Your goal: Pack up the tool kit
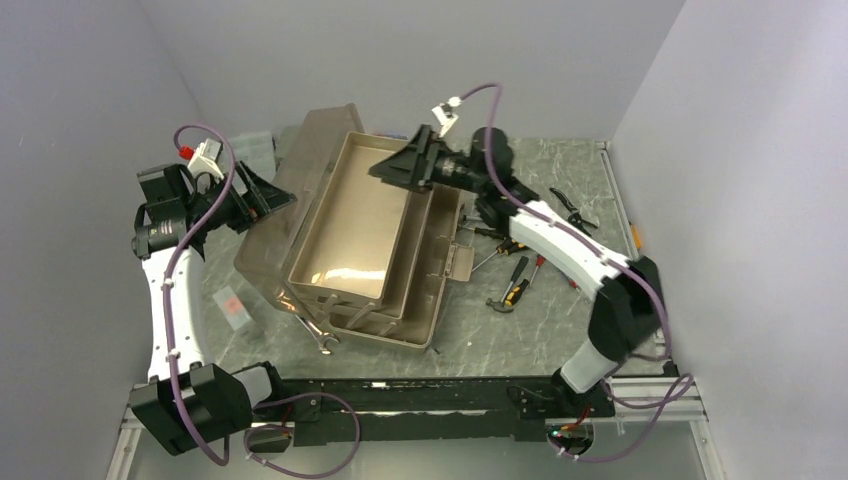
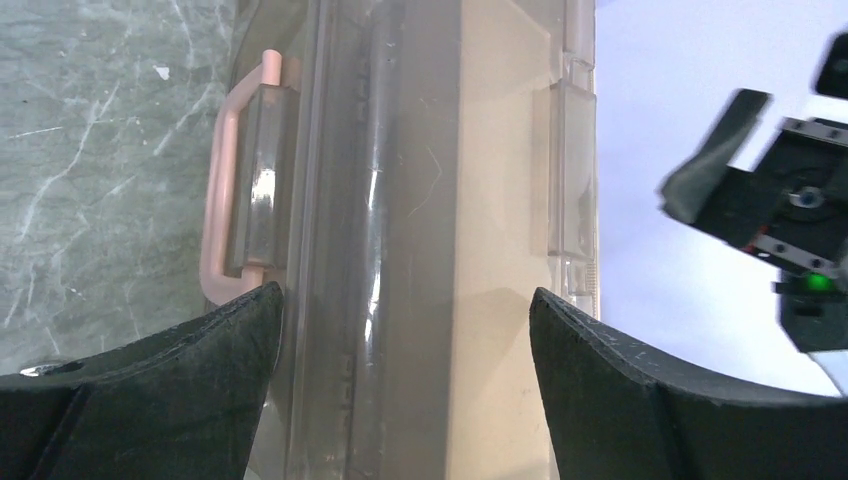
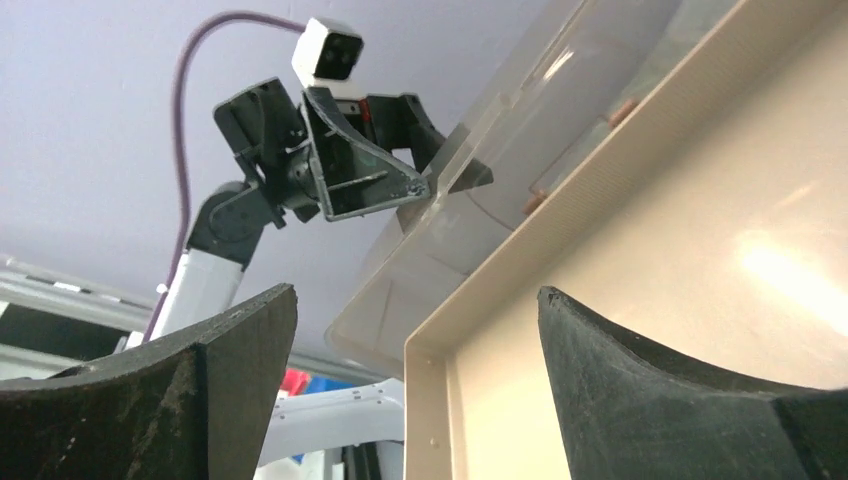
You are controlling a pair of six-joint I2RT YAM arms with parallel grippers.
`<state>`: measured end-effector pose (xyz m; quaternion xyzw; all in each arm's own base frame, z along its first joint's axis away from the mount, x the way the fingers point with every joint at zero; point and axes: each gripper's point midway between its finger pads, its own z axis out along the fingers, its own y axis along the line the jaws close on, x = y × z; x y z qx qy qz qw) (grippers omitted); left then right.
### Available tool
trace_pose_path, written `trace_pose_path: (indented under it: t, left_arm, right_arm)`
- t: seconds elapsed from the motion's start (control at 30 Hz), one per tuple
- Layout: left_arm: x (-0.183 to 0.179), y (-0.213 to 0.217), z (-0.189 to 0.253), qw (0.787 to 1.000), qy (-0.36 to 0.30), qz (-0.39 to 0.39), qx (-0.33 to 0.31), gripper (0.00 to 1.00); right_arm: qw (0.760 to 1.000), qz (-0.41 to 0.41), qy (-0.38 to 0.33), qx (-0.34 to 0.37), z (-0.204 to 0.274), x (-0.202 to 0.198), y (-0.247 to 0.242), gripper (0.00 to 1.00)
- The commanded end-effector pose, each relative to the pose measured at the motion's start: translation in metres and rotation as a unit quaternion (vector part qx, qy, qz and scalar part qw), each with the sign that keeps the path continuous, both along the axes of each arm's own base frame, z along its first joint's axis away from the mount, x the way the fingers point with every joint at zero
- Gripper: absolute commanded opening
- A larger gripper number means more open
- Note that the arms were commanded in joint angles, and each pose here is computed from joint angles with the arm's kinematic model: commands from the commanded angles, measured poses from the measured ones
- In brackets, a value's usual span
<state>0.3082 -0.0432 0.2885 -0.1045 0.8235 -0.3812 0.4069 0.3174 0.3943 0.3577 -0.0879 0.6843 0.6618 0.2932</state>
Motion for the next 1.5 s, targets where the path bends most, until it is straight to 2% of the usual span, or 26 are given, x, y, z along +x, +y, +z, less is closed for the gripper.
trace_pose_path:
  t: [0.0,0.13,0.23,0.4,0.57,0.7,1.13,1.33,1.47]
  left_arm:
    - [-0.013,0.004,-0.034,0.999,0.038,0.008,0.009,0.92]
    - [-0.013,0.013,-0.046,0.999,0.046,0.027,0.011,0.92]
    - [-0.012,0.022,-0.050,0.998,0.047,0.046,0.014,0.92]
    - [-0.009,0.029,-0.061,0.997,0.052,0.058,0.005,0.92]
    - [-0.008,0.025,-0.083,0.996,0.063,0.049,-0.031,0.91]
    - [-0.006,0.031,-0.098,0.994,0.077,0.066,-0.027,0.90]
    - [0.005,0.044,-0.132,0.988,0.114,0.104,-0.031,0.89]
    - [0.011,0.052,-0.140,0.984,0.125,0.123,-0.028,0.90]
    - [0.015,0.057,-0.144,0.981,0.136,0.131,-0.031,0.90]
  right_arm:
    - [0.994,-0.064,-0.069,-0.049,0.022,-0.014,-0.054,0.91]
    - [0.969,-0.174,-0.021,-0.172,-0.030,-0.009,-0.104,0.87]
    - [0.933,-0.253,0.035,-0.254,-0.086,-0.005,-0.147,0.80]
    - [0.902,-0.267,0.097,-0.326,-0.160,-0.019,-0.177,0.75]
    - [0.888,-0.260,0.120,-0.361,-0.200,-0.022,-0.182,0.70]
    - [0.891,-0.227,0.117,-0.375,-0.208,-0.018,-0.167,0.70]
    - [0.861,-0.231,0.115,-0.438,-0.228,-0.001,-0.171,0.66]
    - [0.856,-0.239,0.084,-0.450,-0.210,0.007,-0.172,0.65]
    - [0.858,-0.236,0.063,-0.451,-0.186,0.003,-0.175,0.70]
